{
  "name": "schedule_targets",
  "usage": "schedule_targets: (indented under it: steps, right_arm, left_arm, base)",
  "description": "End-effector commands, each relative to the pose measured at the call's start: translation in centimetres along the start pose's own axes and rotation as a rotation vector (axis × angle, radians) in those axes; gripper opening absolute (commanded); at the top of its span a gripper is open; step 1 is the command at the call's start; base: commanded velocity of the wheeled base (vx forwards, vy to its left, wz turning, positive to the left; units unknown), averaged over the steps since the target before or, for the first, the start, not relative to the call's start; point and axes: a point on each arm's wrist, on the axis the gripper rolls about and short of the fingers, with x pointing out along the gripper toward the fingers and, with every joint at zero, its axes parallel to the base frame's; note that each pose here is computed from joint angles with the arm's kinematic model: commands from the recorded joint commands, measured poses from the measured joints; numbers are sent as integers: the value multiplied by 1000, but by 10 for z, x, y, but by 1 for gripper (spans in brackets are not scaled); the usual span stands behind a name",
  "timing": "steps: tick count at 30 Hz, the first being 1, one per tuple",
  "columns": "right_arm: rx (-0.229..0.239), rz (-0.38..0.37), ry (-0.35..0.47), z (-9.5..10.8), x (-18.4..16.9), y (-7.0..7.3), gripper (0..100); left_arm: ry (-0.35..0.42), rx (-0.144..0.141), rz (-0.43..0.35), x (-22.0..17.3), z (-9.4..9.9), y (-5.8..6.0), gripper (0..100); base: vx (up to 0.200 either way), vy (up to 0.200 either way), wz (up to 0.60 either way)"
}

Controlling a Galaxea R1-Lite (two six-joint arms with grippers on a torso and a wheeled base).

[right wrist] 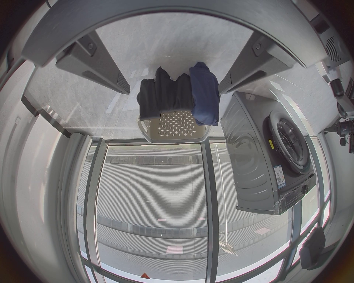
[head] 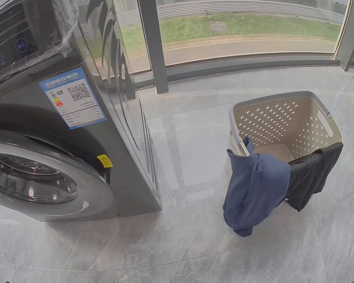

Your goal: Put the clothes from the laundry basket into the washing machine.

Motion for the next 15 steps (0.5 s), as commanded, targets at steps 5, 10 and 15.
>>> schedule_targets:
  steps: [5,10,15]
  right_arm:
    - [-1,1,0,-5,0,0,100]
    - [-1,1,0,-5,0,0,100]
    - [1,1,0,-5,0,0,100]
  left_arm:
    - [5,-1,1,0,-5,0,100]
    - [5,-1,1,0,-5,0,100]
    - [5,-1,1,0,-5,0,100]
  base:
    - [0,200,0]
    - [0,200,0]
    - [0,200,0]
